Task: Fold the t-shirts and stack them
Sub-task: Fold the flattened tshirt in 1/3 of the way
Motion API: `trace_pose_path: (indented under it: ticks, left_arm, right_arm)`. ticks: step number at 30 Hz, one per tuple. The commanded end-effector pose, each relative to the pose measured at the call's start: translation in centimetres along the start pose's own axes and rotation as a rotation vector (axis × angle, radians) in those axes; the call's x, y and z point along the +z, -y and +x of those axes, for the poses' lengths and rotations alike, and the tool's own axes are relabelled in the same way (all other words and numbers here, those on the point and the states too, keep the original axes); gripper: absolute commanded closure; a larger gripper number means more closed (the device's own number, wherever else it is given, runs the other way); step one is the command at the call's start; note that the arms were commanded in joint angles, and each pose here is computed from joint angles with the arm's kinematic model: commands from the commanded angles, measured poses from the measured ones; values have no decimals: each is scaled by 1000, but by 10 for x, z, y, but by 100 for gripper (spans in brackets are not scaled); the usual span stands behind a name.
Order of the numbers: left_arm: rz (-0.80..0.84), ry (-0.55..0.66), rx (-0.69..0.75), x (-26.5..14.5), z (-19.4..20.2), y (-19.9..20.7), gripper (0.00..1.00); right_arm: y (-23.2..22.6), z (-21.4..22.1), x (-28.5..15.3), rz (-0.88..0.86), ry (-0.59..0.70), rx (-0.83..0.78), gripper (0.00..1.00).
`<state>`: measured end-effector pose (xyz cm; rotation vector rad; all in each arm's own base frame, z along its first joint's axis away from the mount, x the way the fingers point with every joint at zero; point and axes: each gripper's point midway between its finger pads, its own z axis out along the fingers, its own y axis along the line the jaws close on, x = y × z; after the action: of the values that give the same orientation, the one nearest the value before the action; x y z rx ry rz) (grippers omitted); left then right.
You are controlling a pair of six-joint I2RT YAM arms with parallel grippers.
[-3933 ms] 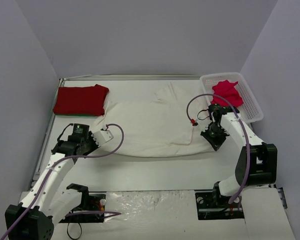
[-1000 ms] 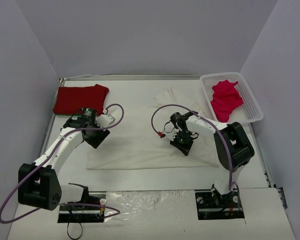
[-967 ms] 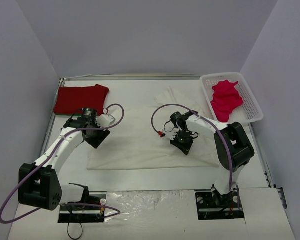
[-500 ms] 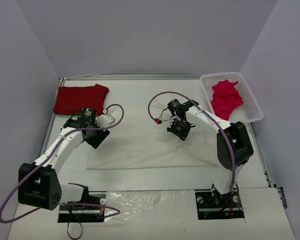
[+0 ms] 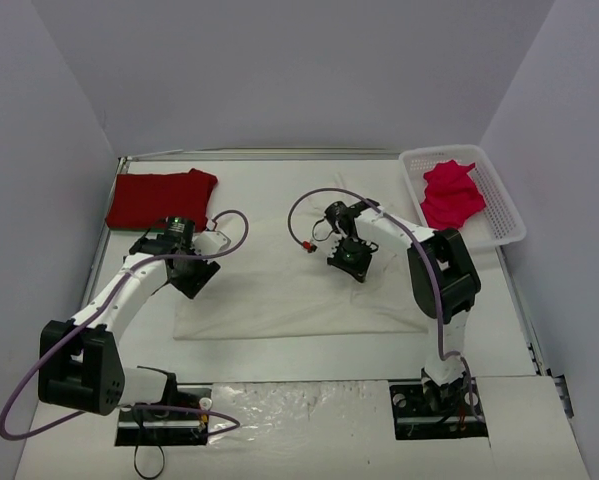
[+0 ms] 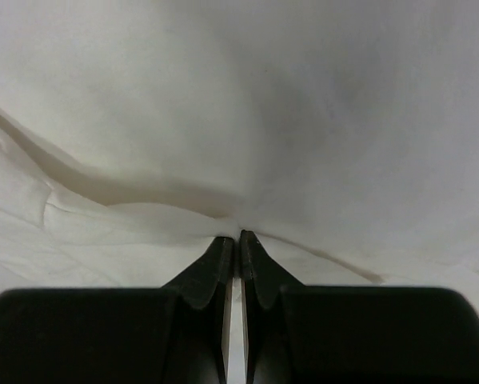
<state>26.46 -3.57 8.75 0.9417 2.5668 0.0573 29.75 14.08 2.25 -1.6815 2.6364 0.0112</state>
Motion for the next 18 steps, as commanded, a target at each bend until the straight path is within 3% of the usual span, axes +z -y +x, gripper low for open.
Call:
trace_pose_path:
  ticks: [1, 18]
  left_arm:
    - [-10, -3, -6, -2, 0, -3, 47]
    - [-8, -19, -3, 2, 2, -3, 47]
  right_arm:
    - [8, -5, -8, 30, -18, -41, 100]
    - [10, -33, 0, 85, 10, -177, 100]
